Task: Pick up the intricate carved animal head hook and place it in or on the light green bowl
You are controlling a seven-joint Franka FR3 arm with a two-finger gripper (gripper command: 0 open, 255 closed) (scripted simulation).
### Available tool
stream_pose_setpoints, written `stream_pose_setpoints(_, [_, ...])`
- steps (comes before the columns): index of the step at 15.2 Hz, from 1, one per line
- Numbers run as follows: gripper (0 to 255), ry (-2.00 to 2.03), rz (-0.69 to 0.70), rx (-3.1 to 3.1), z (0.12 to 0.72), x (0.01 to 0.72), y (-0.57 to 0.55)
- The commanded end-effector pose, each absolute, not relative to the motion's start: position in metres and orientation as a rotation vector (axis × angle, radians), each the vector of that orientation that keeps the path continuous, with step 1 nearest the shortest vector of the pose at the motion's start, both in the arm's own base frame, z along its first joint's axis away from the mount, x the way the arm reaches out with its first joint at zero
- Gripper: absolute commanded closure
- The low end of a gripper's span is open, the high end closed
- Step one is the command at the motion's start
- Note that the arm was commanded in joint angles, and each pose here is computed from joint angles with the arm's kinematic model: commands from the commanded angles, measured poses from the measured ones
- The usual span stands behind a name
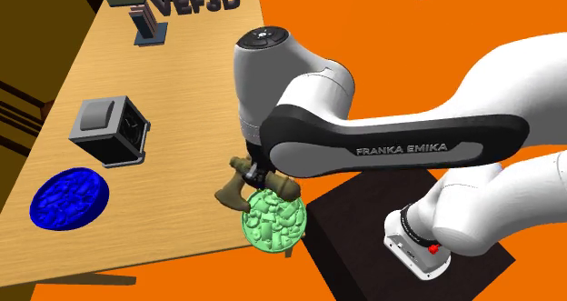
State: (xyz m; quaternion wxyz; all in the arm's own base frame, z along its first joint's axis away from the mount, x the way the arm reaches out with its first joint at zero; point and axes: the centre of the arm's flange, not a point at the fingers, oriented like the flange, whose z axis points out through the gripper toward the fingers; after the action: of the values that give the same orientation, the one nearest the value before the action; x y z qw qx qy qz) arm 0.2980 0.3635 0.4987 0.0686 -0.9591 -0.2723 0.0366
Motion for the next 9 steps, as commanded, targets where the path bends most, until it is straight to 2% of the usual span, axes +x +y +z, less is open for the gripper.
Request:
stream_pose_setpoints(1, [255,-0.819,0.110,-2.888,0.499,0.274,0.360])
stream_pose_setpoints(3, [255,-0.819,0.110,-2.888,0.500,0.252,0.357])
stream_pose_setpoints(9, [255,-0.819,0.110,-2.888,0.469,0.252,0.357])
